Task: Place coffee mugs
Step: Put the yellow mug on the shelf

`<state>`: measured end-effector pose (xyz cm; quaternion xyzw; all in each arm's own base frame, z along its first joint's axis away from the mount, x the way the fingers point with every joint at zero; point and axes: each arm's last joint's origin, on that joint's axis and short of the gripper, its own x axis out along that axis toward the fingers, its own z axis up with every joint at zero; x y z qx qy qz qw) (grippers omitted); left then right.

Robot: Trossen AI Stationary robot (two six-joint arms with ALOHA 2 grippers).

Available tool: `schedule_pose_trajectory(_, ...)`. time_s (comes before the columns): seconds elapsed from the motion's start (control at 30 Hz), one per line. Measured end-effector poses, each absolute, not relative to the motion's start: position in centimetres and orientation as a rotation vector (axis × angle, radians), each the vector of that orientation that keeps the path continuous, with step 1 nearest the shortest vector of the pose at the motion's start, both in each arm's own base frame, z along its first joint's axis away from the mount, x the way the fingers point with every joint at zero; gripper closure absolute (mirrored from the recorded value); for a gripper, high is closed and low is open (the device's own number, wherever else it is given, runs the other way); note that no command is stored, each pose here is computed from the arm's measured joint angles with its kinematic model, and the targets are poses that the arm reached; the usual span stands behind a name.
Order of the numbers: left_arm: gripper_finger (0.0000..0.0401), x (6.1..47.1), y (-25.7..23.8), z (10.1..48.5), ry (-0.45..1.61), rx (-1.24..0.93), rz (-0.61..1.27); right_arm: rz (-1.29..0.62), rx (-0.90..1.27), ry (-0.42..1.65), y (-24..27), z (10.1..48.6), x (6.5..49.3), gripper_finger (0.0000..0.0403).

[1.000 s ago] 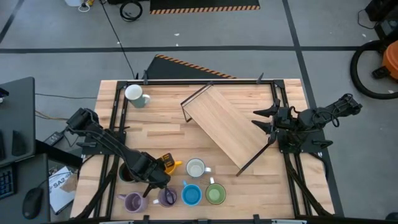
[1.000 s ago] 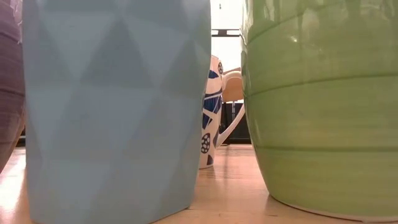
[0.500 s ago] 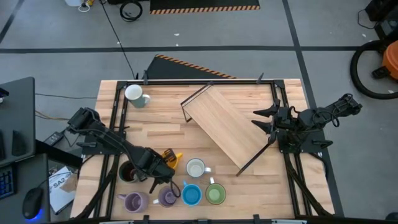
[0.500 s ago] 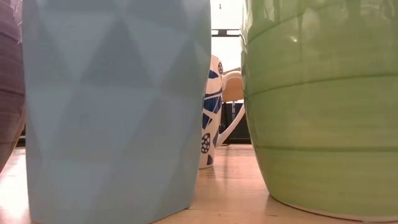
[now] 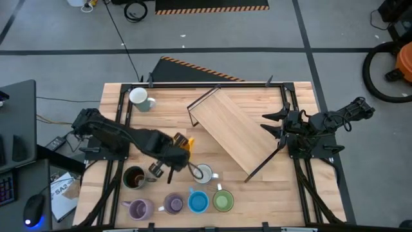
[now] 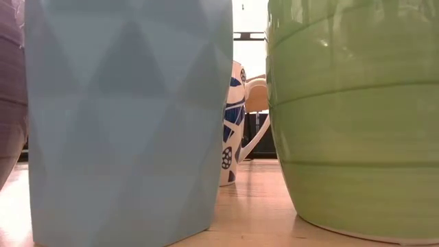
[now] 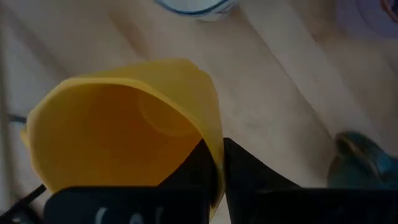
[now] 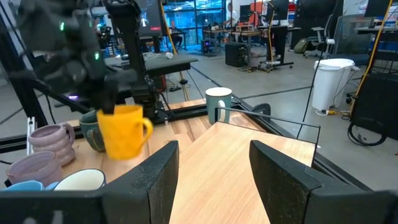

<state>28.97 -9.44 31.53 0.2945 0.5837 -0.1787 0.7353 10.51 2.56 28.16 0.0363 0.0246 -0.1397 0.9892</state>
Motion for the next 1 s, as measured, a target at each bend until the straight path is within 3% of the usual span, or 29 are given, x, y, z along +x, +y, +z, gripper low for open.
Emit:
schedule_pose_trajectory(0.33,0.0377,30.5,-5.6,36.3,1.174,0.846,-0.342,-0.311,0.094,0.043,2.2,28.2,10.6,0.0200)
schedule_pose_trajectory(1.0,0.0377,39.9,9.9,35.3,1.172,1.033,-0.246,-0.342,-0.025,0.031,1.7,28.6,10.9,0.0200)
